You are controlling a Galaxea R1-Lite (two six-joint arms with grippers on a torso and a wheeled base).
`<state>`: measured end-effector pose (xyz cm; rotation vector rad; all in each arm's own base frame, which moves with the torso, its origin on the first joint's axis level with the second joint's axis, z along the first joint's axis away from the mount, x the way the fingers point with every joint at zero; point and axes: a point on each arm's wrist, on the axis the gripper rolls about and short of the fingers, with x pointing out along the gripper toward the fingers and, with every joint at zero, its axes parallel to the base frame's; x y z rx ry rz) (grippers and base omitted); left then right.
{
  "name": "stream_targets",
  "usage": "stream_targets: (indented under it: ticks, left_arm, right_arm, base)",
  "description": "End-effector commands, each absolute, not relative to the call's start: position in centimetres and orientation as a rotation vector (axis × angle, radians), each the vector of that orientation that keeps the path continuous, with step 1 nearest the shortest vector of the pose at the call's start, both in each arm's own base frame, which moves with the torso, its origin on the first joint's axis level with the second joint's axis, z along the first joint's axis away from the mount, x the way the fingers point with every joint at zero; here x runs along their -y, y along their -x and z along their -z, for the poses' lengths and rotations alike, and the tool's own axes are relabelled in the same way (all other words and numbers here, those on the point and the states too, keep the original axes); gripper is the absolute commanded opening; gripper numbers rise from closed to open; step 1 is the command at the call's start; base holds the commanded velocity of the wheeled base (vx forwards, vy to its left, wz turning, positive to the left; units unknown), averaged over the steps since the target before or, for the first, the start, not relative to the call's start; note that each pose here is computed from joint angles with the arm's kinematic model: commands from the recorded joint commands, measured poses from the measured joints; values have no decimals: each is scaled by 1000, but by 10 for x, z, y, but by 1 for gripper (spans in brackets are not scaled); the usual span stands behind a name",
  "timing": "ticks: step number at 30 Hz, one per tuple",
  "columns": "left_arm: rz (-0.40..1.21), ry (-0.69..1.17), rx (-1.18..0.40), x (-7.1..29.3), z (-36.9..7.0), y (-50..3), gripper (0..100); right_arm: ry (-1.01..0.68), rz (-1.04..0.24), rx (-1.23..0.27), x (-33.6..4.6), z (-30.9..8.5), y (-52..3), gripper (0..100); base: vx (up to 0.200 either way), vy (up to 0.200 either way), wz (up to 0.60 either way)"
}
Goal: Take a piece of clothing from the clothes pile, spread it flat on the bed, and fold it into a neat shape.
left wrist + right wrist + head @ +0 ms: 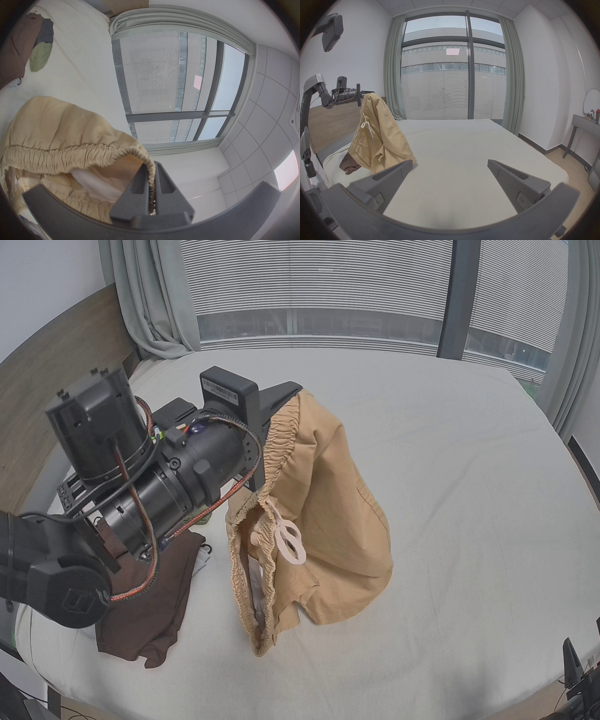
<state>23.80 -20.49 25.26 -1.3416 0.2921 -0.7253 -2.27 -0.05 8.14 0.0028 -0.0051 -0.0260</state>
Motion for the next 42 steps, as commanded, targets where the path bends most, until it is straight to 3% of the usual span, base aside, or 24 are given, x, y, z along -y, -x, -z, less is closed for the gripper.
stream_targets:
  ticks: [1, 42]
  left_arm:
    - [744, 1342, -305, 215, -253, -239, 0]
    - [781, 1330, -368, 251, -250, -244, 0]
  right_arm:
    - [-3, 26, -3, 1, -76, 22, 100]
    - [-3, 26, -3, 1, -76, 22, 100]
  base:
    - [0, 0, 0]
    - [0, 0, 0]
